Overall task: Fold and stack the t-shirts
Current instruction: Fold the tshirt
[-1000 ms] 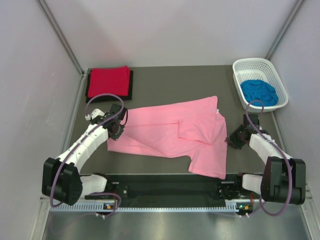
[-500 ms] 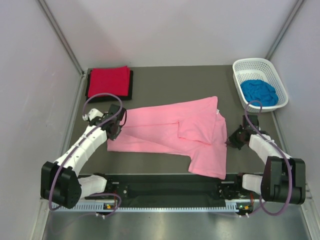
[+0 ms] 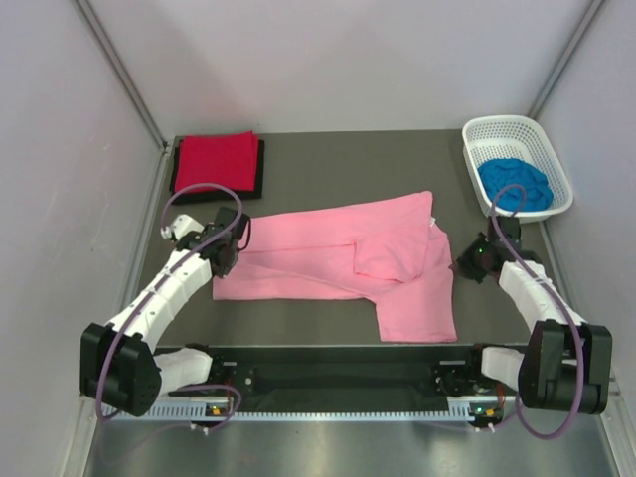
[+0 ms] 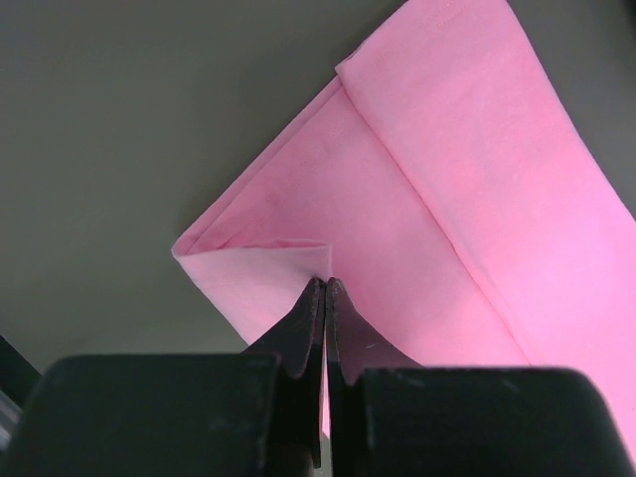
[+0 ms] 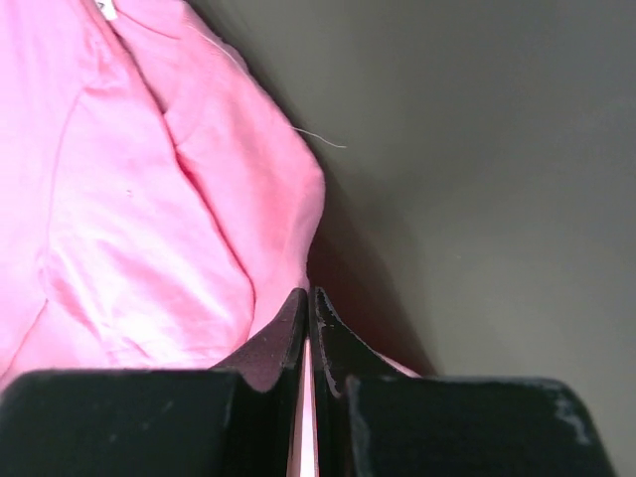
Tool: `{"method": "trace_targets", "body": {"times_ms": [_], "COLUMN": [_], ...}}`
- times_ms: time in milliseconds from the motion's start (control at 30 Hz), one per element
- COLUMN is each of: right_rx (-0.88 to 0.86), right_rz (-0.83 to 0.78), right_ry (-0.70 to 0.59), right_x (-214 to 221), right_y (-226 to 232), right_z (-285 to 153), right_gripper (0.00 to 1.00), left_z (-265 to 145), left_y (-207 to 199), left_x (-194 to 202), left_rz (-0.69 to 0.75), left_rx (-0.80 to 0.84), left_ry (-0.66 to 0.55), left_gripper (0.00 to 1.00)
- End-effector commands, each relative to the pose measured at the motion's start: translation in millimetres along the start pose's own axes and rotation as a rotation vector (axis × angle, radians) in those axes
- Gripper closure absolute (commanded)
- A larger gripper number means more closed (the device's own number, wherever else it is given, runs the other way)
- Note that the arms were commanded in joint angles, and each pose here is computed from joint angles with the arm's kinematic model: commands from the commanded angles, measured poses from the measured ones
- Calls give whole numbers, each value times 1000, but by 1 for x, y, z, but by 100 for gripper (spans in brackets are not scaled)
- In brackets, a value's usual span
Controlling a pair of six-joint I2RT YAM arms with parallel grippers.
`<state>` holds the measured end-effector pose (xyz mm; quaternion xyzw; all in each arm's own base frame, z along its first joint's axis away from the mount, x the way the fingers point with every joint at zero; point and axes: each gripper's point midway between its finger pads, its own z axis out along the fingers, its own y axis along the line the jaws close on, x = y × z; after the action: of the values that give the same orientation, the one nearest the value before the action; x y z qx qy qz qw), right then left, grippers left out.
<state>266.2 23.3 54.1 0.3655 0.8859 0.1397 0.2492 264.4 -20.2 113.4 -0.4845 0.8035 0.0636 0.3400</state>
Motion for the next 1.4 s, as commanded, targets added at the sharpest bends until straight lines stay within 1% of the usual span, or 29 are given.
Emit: {"method": "trace_targets", "body": {"times_ms": [0, 133, 267, 533, 700, 833, 967, 1200, 1333, 1367], "right_rx": [-64, -77, -65, -87, -81, -150, -197, -257, -284, -294], "right_rz": [-38, -30, -34, -44, -41, -56, -83, -114, -131, -135], "right_ry": [-62, -59, -27, -44, -43, -64, -26, -22, 19, 12], "right_x": [-22, -27, -28, -26, -23, -30, -34, -53, -57, -63], "right_y": [24, 32, 35, 37, 32, 47, 62, 88, 101, 107], "right_z": [-9, -11, -11, -24, -24, -19, -8, 1, 11, 10], "right_gripper": [100, 100, 100, 100, 100, 100, 100, 100, 100, 100], "left_z": [-5, -5, -4, -9, -10, -6, -1, 19, 28, 30], "left_y": [-5, -4, 1, 10, 16, 20, 20, 26, 22, 21], "left_x": [-17, -23, -23, -21, -15, -19, -22, -25, -30, -33], "left_rz": [-31, -41, -51, -58, -61, -54, -47, -35, -51, -58], "left_rx": [-4, -14, -34, -34, -31, -49, -71, -151, -151, -151], "left_ry": [-52, -68, -64, -56, -32, -67, -79, -78, -73, -72], "left_gripper": [100, 100, 100, 100, 100, 100, 100, 100, 100, 100]}}
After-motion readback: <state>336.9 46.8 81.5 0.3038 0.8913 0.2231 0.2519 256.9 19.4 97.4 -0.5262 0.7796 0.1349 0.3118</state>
